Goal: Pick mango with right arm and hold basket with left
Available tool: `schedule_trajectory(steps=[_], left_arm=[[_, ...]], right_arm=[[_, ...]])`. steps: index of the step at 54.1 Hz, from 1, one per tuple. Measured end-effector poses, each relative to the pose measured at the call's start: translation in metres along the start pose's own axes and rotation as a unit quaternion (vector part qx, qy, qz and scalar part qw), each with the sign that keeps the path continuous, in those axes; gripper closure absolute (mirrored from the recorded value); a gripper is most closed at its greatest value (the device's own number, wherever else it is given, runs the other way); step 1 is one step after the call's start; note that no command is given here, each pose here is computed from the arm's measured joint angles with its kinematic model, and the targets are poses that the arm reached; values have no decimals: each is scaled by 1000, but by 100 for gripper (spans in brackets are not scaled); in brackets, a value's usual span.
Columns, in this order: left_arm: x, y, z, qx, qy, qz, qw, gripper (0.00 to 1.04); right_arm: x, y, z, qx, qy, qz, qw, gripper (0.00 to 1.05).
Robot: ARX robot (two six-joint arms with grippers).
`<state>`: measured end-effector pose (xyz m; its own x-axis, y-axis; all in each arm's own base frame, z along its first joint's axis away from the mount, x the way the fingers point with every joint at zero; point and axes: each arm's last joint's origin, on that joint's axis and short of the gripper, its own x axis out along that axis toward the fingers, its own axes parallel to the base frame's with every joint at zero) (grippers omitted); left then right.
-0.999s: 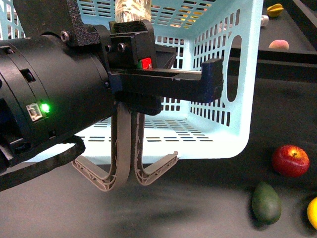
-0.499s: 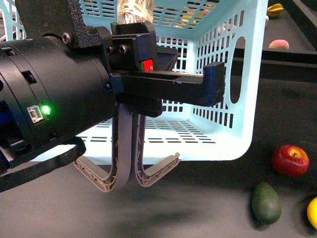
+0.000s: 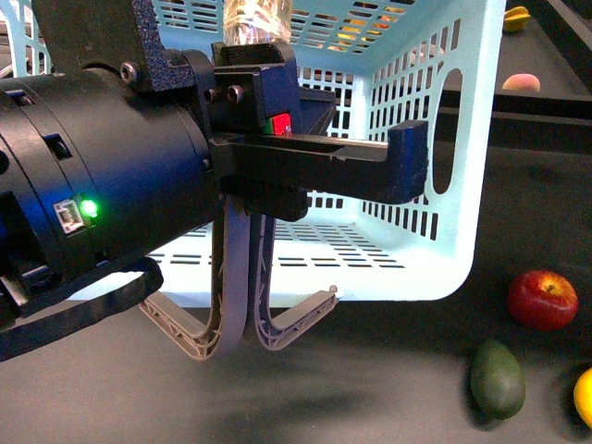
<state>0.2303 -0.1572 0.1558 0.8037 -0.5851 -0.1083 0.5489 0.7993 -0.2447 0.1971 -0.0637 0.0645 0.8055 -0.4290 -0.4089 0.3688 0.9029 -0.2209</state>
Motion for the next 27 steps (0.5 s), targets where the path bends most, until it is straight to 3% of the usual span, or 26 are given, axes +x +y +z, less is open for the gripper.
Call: schedule_trajectory(steps=[11, 20, 27], left_arm=[[0, 0, 0, 1, 0, 0, 1000, 97], [0, 0, 0, 1, 0, 0, 1000, 97], [0, 1, 0, 0, 0, 3, 1000, 97]], right_arm=[[19, 4, -29, 4, 55, -20, 998, 8], [24, 6, -39, -1, 77, -26, 997, 8], [25, 28, -30, 19, 71, 8, 997, 8]])
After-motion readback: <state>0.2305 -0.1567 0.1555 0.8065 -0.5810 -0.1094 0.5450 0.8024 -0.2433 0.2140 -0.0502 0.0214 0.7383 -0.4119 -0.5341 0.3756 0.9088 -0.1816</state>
